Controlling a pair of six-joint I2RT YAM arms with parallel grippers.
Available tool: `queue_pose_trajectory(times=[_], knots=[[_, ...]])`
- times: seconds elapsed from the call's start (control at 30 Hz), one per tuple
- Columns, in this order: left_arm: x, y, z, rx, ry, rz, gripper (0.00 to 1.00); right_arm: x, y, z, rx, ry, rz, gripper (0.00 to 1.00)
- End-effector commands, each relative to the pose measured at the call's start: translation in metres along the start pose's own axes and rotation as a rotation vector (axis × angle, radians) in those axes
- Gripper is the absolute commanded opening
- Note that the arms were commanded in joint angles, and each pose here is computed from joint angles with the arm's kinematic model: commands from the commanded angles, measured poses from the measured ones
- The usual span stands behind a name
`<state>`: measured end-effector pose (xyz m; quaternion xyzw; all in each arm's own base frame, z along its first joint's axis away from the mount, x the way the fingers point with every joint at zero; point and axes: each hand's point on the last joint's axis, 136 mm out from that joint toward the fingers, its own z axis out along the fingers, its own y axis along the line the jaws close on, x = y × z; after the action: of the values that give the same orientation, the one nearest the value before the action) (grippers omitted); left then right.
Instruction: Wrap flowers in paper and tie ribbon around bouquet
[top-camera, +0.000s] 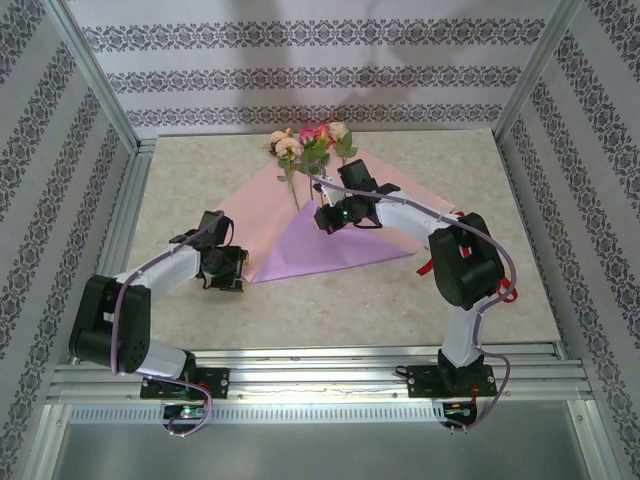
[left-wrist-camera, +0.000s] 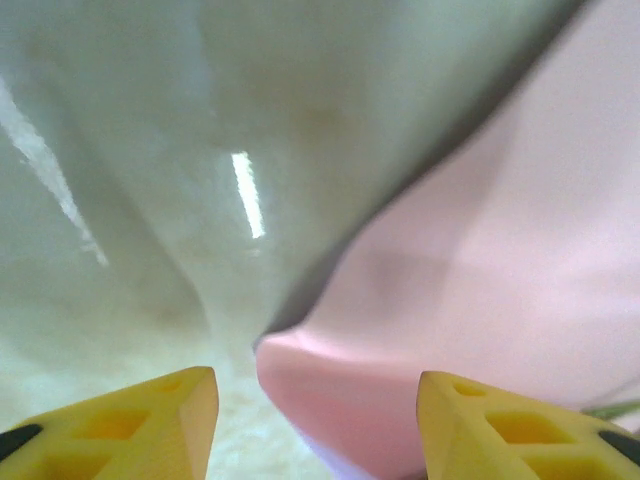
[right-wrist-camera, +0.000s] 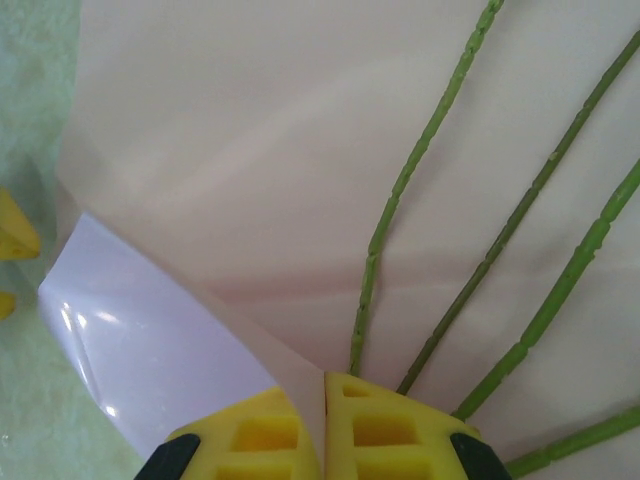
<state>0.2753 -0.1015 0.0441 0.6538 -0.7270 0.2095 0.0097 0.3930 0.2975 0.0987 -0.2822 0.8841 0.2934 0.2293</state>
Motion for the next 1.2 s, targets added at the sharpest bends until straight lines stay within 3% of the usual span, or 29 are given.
queue_pose_trajectory(times=[0.0,0.17,0.37,0.57,1.17], knots=[[0.005,0.013,-0.026,-0.04,-0.038,0.095,0.63,0.003,-0.009,0.009,0.01,0.035,0.051,0.0],[0.039,0.016,-0.031,0.022,0.034,0.257,0.67,0.01,-0.024,0.013,0.032,0.071,0.106,0.0],[0.071,0.008,-0.014,0.101,0.107,0.343,0.57,0.017,-0.04,0.017,0.074,0.106,0.159,0.0],[0.065,0.015,-0.01,0.002,0.058,0.398,0.63,0.021,-0.051,0.018,0.091,0.132,0.217,0.0],[0.052,-0.035,0.012,0.313,-0.052,0.43,0.64,0.028,-0.06,0.026,0.097,0.161,0.265,0.0]])
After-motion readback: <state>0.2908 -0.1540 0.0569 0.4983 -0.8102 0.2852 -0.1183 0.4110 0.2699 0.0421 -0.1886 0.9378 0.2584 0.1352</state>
